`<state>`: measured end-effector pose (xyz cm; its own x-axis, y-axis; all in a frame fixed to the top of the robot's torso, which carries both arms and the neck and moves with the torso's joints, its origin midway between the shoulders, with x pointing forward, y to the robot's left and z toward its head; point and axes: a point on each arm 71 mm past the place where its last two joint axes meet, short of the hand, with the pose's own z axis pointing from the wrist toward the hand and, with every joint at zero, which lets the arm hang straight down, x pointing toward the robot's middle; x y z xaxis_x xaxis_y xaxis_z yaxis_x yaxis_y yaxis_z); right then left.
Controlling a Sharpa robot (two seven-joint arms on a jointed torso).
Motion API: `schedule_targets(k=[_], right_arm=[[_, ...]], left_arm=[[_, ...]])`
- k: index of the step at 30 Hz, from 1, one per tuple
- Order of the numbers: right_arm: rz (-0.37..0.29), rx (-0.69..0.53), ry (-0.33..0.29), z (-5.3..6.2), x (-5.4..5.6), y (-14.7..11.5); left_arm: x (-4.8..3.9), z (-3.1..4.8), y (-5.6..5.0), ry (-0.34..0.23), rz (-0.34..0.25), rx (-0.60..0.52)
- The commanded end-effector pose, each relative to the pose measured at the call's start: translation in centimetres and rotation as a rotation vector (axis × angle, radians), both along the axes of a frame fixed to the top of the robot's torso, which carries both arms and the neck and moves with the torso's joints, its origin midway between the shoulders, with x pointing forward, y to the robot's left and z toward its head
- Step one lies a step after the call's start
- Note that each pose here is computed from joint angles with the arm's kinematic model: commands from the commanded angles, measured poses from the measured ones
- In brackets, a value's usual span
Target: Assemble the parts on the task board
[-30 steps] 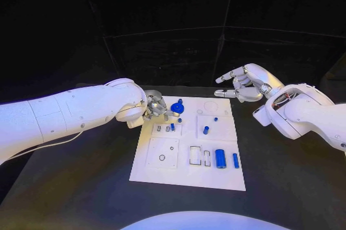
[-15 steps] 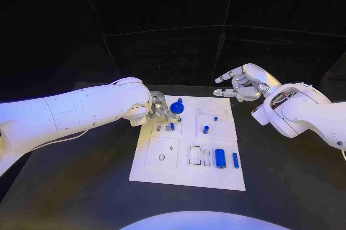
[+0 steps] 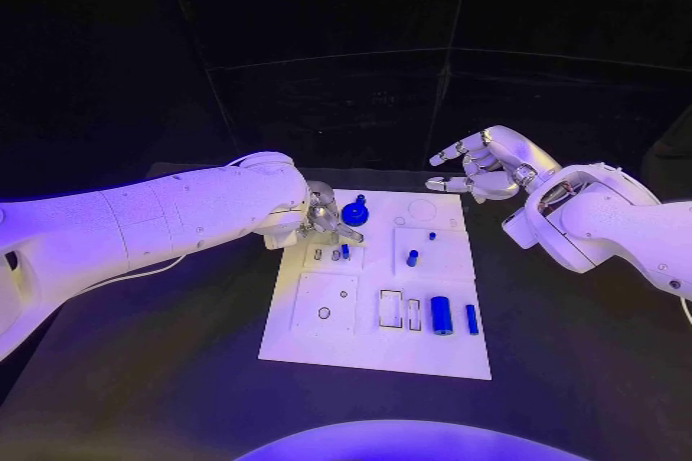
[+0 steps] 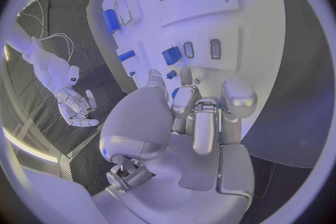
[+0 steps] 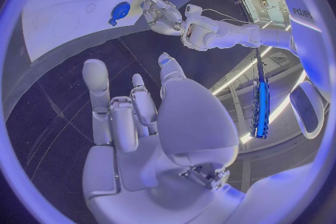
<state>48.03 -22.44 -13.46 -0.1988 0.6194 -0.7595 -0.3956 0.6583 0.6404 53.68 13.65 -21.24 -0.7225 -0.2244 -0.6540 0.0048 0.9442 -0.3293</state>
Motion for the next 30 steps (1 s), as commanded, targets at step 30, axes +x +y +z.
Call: schedule_targets(k=[30], right_arm=[[0.002, -0.023, 0.036, -0.29, 0.43, 0.36]], left_arm=[[-0.45, -0.29, -0.87, 0.053, -0.065, 0.041]])
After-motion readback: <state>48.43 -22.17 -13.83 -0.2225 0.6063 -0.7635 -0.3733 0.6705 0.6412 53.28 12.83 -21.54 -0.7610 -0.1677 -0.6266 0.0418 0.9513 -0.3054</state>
